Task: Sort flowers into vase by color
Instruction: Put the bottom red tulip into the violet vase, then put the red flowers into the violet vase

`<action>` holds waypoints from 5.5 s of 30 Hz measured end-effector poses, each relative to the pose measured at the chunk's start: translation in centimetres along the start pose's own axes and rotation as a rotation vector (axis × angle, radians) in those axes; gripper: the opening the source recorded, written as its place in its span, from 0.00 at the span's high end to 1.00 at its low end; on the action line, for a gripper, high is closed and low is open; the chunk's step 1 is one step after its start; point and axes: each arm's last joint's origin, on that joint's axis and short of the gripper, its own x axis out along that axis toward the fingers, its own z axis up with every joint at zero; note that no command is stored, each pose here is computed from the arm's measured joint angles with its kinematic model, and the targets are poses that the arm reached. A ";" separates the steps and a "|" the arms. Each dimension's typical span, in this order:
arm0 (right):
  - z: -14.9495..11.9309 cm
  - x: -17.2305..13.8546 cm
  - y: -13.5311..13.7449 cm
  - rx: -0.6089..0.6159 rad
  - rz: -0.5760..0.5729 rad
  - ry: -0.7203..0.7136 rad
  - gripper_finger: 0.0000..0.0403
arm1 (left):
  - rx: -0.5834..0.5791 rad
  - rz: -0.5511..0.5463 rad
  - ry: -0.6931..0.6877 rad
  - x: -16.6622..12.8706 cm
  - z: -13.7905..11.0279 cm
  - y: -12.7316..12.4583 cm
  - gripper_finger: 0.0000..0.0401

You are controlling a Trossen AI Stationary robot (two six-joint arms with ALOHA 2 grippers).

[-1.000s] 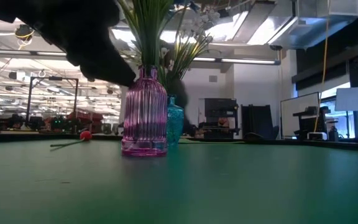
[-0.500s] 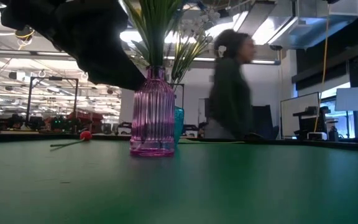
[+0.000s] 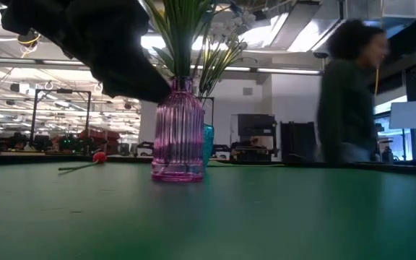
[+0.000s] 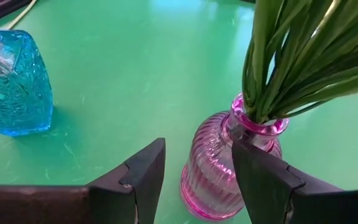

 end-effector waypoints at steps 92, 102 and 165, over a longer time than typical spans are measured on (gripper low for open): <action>-1.6 0.9 1.0 -0.051 0.002 0.112 0.99 | -0.002 -0.019 0.029 -0.8 -0.2 0.4 0.70; -1.7 1.4 0.2 -0.024 -0.007 0.107 0.99 | 0.040 -0.067 -0.049 1.1 -0.5 -0.7 0.69; 3.6 1.1 2.3 -0.012 -0.223 0.974 0.19 | -0.061 0.043 0.043 0.7 -0.7 1.0 0.34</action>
